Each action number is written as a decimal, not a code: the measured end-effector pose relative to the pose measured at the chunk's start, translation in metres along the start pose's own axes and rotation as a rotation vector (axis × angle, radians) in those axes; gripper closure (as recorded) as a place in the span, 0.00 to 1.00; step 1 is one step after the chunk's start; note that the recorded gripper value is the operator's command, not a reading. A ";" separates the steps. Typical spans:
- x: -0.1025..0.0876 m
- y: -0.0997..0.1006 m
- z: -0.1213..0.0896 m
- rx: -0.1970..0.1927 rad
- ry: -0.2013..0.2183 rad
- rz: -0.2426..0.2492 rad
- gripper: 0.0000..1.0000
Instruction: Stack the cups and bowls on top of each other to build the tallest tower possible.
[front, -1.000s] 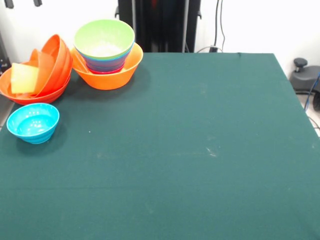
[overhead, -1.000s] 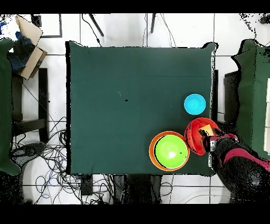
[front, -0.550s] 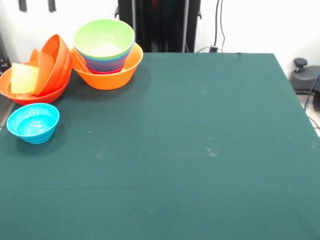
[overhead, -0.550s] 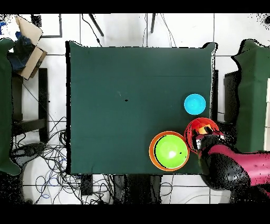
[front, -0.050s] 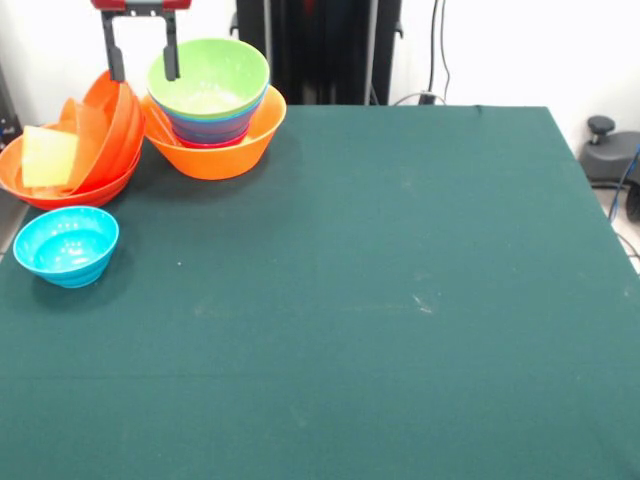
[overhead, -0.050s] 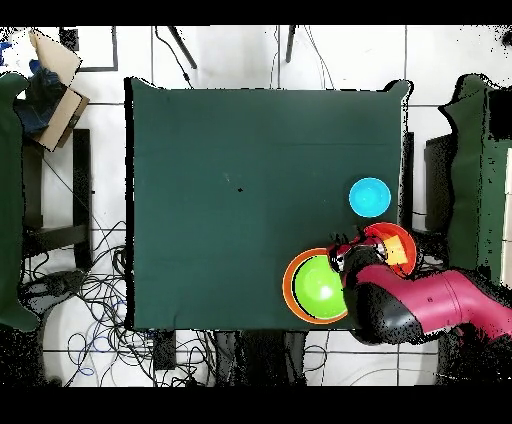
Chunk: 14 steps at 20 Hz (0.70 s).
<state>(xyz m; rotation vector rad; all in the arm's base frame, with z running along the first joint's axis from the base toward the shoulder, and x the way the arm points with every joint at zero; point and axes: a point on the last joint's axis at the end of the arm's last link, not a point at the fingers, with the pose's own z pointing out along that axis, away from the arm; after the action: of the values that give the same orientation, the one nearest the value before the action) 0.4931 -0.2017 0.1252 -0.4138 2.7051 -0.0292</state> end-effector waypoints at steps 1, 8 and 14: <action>0.005 0.000 0.003 -0.006 0.001 0.009 0.00; 0.049 0.004 0.028 -0.069 0.037 0.094 0.00; 0.068 0.007 0.037 -0.103 0.053 0.147 0.00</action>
<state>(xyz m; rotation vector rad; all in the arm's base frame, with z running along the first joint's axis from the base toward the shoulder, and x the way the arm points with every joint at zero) 0.4459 -0.2138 0.0641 -0.2466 2.7903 0.1430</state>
